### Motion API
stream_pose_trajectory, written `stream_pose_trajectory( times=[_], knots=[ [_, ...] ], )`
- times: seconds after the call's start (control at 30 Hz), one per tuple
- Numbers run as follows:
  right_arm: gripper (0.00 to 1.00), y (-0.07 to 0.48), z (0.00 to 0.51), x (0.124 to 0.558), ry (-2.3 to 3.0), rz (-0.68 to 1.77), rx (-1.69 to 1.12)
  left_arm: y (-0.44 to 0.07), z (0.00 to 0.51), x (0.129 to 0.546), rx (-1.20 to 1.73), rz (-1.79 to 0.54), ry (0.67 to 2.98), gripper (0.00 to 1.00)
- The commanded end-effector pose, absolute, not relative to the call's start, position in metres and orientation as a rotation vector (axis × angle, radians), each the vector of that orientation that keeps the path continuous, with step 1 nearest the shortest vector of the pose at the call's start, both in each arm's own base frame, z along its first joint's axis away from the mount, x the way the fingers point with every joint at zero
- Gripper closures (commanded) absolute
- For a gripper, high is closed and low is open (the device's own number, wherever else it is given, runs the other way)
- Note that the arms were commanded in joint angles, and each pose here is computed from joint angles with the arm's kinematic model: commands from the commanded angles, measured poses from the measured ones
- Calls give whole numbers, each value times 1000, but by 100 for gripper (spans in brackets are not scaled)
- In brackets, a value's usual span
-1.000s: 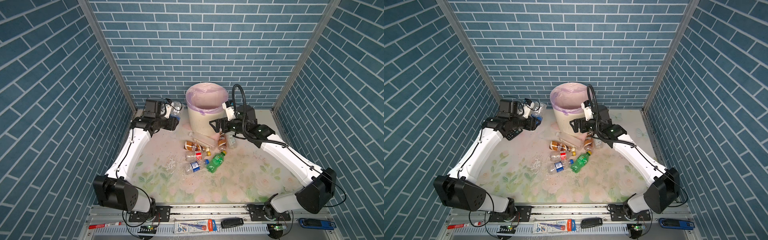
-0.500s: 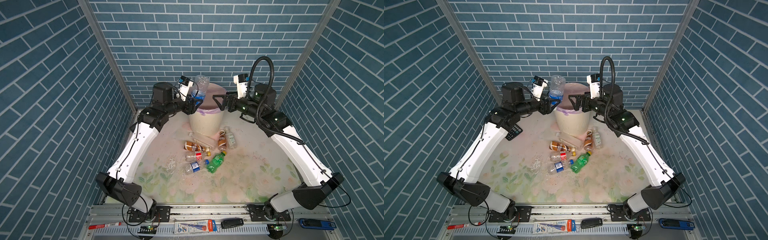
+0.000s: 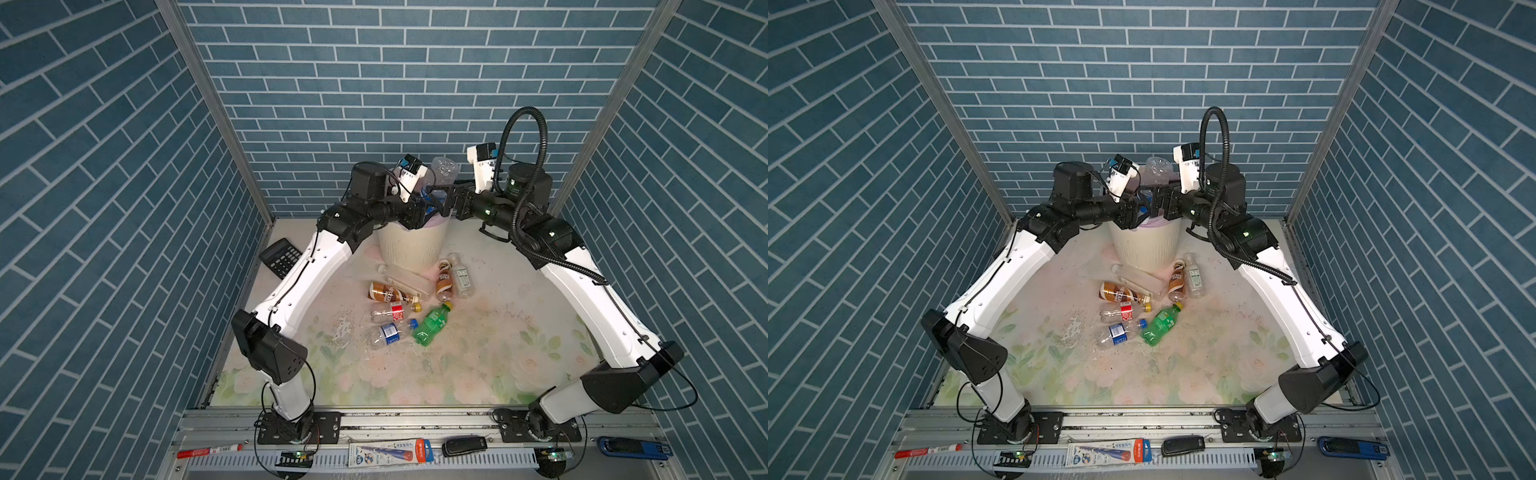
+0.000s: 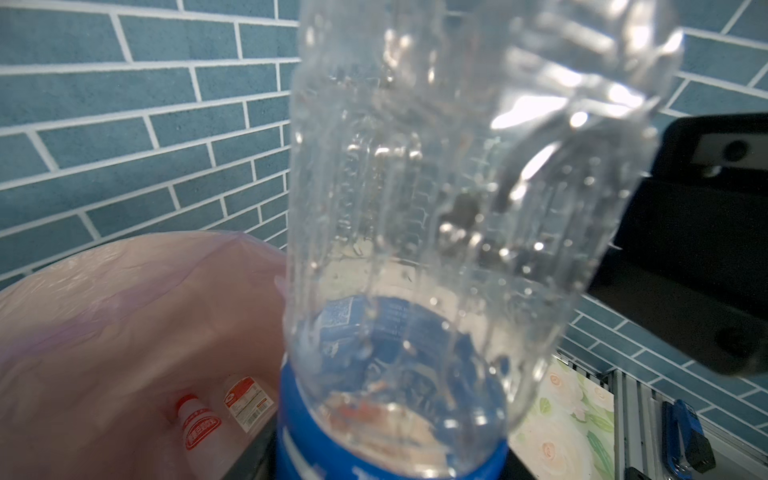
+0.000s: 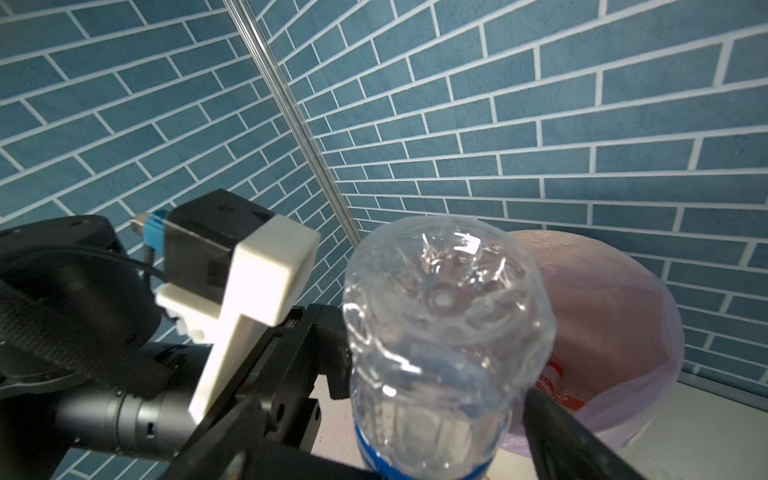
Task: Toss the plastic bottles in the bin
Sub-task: 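Hold the blue-label bottle above the bin while the right gripper closes on it, then open the left gripper while the right gripper raises the blue-label bottle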
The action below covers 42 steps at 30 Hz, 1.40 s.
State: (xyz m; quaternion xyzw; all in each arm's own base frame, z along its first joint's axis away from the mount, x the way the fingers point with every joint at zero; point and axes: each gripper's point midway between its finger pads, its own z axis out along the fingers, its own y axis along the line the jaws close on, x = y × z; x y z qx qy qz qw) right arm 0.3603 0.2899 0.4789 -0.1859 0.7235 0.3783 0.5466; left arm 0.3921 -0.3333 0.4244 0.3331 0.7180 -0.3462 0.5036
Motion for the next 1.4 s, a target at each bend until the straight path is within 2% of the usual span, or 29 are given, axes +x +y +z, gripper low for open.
stream_pose_trajectory(
  times=[0.0, 0.17, 0.4, 0.7, 0.87, 1.13, 1.37],
  knots=[
    [5, 286, 499, 367, 1670, 898, -412, -337, 445, 381, 830, -840, 1665, 48],
    [10, 279, 500, 376, 1665, 888, -385, -335, 444, 377, 833, -839, 1670, 48],
    [23, 280, 507, 380, 1640, 948, -379, -337, 442, 374, 829, -859, 1668, 48],
    [50, 290, 504, 382, 1642, 1018, -392, -342, 438, 372, 842, -849, 1671, 47],
    [57, 286, 504, 385, 1641, 1006, -384, -338, 436, 372, 837, -827, 1678, 45],
    [62, 281, 504, 392, 1643, 1005, -387, -327, 426, 375, 817, -753, 1711, 35],
    [66, 267, 504, 407, 1650, 974, -340, -318, 421, 370, 813, -709, 1722, 13]
  ],
)
